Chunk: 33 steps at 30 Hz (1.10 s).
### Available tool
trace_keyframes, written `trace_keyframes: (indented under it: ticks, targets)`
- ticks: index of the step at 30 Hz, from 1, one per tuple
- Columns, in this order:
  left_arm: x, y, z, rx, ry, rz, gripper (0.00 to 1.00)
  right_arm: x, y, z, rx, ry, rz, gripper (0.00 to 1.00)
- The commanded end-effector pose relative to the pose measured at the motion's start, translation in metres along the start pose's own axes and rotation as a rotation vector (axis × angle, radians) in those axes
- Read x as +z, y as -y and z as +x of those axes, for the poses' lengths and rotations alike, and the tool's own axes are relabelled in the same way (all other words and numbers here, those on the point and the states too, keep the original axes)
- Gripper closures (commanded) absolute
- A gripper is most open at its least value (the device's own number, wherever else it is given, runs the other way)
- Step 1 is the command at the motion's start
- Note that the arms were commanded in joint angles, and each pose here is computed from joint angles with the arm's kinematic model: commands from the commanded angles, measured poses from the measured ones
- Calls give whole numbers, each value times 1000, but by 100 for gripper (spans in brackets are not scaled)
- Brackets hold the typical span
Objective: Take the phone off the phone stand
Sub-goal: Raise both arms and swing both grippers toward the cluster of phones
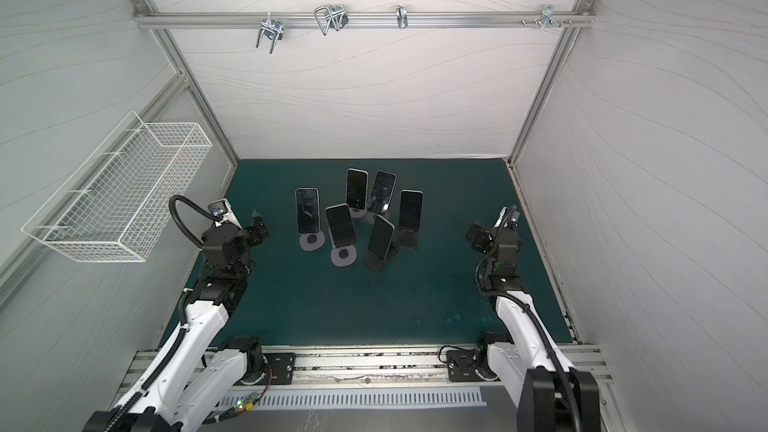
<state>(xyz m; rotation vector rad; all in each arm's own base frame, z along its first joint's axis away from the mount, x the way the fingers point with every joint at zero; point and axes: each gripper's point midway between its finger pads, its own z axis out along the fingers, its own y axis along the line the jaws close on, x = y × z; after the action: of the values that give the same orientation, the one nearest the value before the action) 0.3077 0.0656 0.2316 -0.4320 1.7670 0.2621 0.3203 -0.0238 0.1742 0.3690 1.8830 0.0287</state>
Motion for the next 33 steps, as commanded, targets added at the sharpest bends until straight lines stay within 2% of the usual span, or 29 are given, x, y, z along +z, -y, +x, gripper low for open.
trace_keyframes:
  ticks: [1,5,14,21,26,28,33]
  targets:
    - [-8,-2,-5,-84,-1,4,4,-21,-8,0,49,-48,-60,1]
    - [-10,-8,-3,-127,3,-21,2,-41,-21,-20,102,-24,-128,1]
    - [-15,-4,-19,-107,19,4,1,-83,-47,-73,244,12,-255,1]
    - [-26,24,-22,-72,12,169,1,-109,-78,-118,263,9,-394,4]
    - [-39,37,-21,-67,-6,270,1,-127,-124,-141,210,-32,-622,9]
    - [-43,44,-21,-68,-4,316,2,-140,-150,-145,153,-40,-756,13]
    - [-43,60,-21,-74,-19,394,2,-173,-196,-138,-8,-98,-954,14]
